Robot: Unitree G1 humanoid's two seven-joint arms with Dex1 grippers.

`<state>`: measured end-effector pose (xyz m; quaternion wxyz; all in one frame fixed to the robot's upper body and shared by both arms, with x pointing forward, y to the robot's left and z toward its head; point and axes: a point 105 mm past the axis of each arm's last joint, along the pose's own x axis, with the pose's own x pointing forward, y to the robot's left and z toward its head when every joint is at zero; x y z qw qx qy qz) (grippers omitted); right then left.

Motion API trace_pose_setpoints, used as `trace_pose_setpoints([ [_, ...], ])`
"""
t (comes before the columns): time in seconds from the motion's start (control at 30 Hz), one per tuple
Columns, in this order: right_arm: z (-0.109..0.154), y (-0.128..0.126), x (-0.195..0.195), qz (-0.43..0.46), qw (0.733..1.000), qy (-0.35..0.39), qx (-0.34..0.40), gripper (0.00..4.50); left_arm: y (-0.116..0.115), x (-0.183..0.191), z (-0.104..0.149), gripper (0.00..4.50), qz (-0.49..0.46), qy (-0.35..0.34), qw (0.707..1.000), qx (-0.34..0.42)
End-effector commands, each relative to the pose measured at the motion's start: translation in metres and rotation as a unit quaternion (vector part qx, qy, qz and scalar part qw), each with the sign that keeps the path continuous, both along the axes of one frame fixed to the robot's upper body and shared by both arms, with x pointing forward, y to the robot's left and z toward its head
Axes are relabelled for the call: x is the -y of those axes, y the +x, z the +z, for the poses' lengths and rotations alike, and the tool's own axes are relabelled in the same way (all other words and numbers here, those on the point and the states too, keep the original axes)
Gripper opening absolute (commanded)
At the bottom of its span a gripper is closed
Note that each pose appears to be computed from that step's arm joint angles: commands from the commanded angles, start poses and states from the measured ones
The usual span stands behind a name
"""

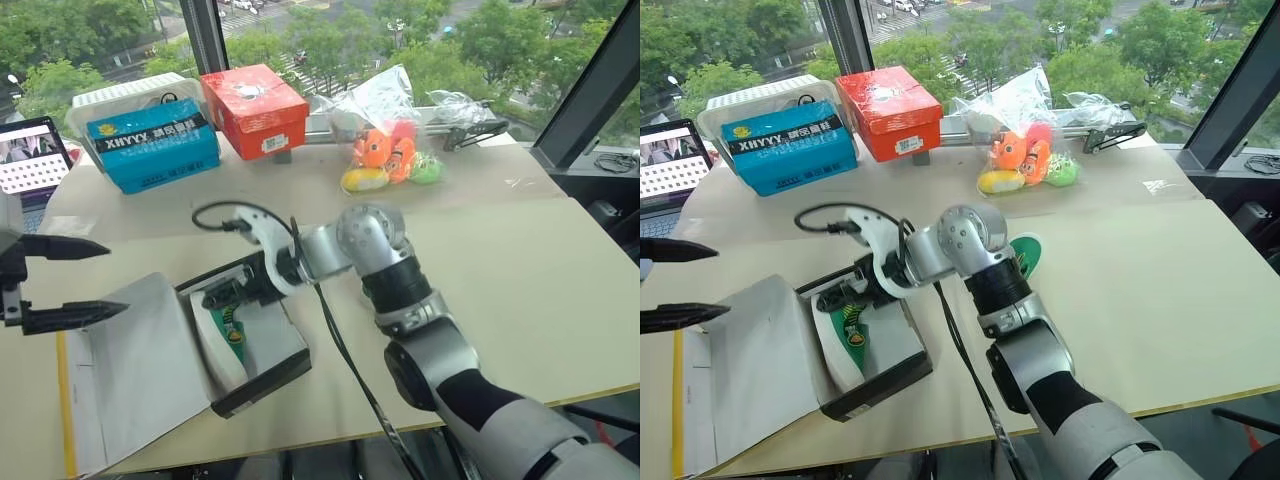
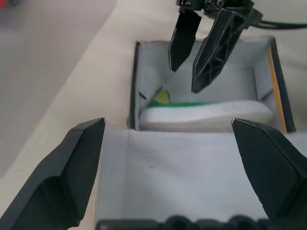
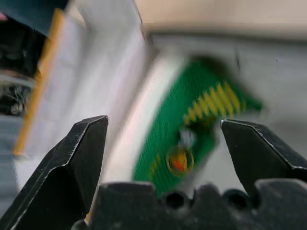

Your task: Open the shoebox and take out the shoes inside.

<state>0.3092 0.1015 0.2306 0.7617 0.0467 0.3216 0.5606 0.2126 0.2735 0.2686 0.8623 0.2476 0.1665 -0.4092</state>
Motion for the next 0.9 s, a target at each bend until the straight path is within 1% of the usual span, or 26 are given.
trace_pose_setpoints([
  [0.03,0.086,0.029,0.036,-0.047,0.989,0.135,0.047,4.46,-0.003,0.001,0.008,4.5,0.006,-0.019,0.999,0.025],
  [0.07,0.099,0.031,0.044,-0.05,0.986,0.151,0.043,4.46,-0.003,0.001,0.007,4.5,0.006,-0.023,0.999,0.025],
  [0.13,0.121,0.034,0.063,-0.063,0.979,0.18,0.075,4.46,-0.001,0.003,0.008,4.5,0.004,-0.034,0.999,0.029],
  [0.2,0.13,0.036,0.077,-0.08,0.966,0.188,0.157,4.46,0.001,0.005,0.009,4.5,0.004,-0.048,0.998,0.037],
  [0.23,0.127,0.033,0.078,-0.07,0.965,0.176,0.184,4.46,0.001,0.004,0.008,4.5,0.008,-0.052,0.998,0.039],
  [0.3,0.109,0.015,0.081,-0.002,0.971,0.157,0.182,4.46,0.001,0.001,0.003,4.5,0.02,-0.052,0.998,0.037],
  [0.33,0.092,0.002,0.083,0.047,0.973,0.127,0.185,4.46,0.001,-0.003,-0.002,4.5,0.029,-0.045,0.998,0.034],
  [0.37,0.074,-0.003,0.084,0.073,0.974,0.086,0.199,4.46,0.001,-0.006,-0.005,4.5,0.036,-0.042,0.998,0.033],
  [0.43,0.041,-0.001,0.086,0.088,0.969,0.008,0.229,4.46,0.0,-0.008,-0.006,4.5,0.041,-0.041,0.998,0.034],
  [0.5,0.02,0.008,0.087,0.079,0.968,-0.031,0.237,4.46,0.0,-0.008,-0.005,4.5,0.041,-0.043,0.998,0.037],
  [0.57,0.006,0.009,0.08,0.079,0.972,-0.034,0.219,4.46,-0.001,-0.007,-0.006,4.5,0.042,-0.042,0.998,0.037],
  [0.7,-0.009,0.004,0.062,0.086,0.975,-0.03,0.204,4.46,0.0,-0.007,-0.009,4.5,0.043,-0.039,0.998,0.035],
  [0.9,-0.045,0.007,0.054,0.069,0.979,-0.053,0.186,4.46,0.001,-0.005,-0.009,4.5,0.039,-0.04,0.998,0.036],
])
